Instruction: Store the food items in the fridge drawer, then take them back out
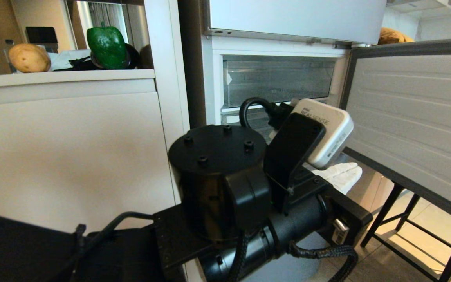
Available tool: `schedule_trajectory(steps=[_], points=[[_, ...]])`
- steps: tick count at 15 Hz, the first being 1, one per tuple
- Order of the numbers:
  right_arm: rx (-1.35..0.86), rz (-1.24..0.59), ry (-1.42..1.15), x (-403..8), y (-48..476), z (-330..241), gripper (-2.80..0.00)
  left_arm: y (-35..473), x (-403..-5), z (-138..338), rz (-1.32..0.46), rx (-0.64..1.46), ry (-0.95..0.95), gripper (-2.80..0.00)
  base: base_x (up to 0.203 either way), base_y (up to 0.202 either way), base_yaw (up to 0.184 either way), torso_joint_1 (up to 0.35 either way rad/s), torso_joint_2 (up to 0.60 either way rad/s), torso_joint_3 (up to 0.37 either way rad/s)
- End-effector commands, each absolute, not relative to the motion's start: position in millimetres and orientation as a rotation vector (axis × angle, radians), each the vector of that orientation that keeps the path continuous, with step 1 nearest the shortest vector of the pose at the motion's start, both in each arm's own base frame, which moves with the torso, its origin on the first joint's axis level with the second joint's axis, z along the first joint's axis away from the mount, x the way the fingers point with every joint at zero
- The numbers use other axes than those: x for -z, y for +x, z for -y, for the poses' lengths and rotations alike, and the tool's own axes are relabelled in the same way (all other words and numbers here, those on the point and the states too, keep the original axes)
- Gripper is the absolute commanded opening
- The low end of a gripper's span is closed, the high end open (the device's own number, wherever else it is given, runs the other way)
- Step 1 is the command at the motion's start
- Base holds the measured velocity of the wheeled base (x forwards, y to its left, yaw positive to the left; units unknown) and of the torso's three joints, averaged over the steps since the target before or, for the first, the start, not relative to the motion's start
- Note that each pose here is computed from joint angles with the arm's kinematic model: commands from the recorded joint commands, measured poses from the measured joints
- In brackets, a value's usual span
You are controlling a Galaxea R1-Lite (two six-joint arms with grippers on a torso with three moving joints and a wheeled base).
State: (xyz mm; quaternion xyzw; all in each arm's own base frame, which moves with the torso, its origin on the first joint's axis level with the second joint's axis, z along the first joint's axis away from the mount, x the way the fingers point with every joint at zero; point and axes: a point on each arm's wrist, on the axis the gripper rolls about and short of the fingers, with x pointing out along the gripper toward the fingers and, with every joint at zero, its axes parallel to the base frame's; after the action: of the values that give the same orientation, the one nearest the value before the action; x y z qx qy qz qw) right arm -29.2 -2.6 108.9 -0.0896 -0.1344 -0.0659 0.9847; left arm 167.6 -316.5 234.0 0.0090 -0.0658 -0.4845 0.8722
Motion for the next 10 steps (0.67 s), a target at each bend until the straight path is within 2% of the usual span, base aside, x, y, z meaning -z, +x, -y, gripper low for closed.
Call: schedule_trajectory(steps=[1, 4, 7, 10], points=[[0.113, 0.111, -0.162, -91, -25, 3, -2.80, 173, -234, 313, 0.136, 0.953, 0.017, -2.80, 0.000, 0.000, 0.000, 0.000, 0.00, 0.000], [-0.019, -0.031, -0.050, -77, -25, 0, -2.80, 175, -247, 301, 0.164, 0.907, -0.003, -2.80, 0.000, 0.000, 0.000, 0.000, 0.00, 0.000], [-0.015, -0.035, -0.043, -77, -25, 0, -2.80, 173, -262, 284, 0.198, 0.884, -0.024, -2.80, 0.000, 0.000, 0.000, 0.000, 0.00, 0.000], [0.073, 0.092, -0.018, -122, -37, 2, -2.80, 156, -289, 251, 0.265, 0.852, -0.064, -2.80, 0.000, 0.000, 0.000, 0.000, 0.00, 0.000]])
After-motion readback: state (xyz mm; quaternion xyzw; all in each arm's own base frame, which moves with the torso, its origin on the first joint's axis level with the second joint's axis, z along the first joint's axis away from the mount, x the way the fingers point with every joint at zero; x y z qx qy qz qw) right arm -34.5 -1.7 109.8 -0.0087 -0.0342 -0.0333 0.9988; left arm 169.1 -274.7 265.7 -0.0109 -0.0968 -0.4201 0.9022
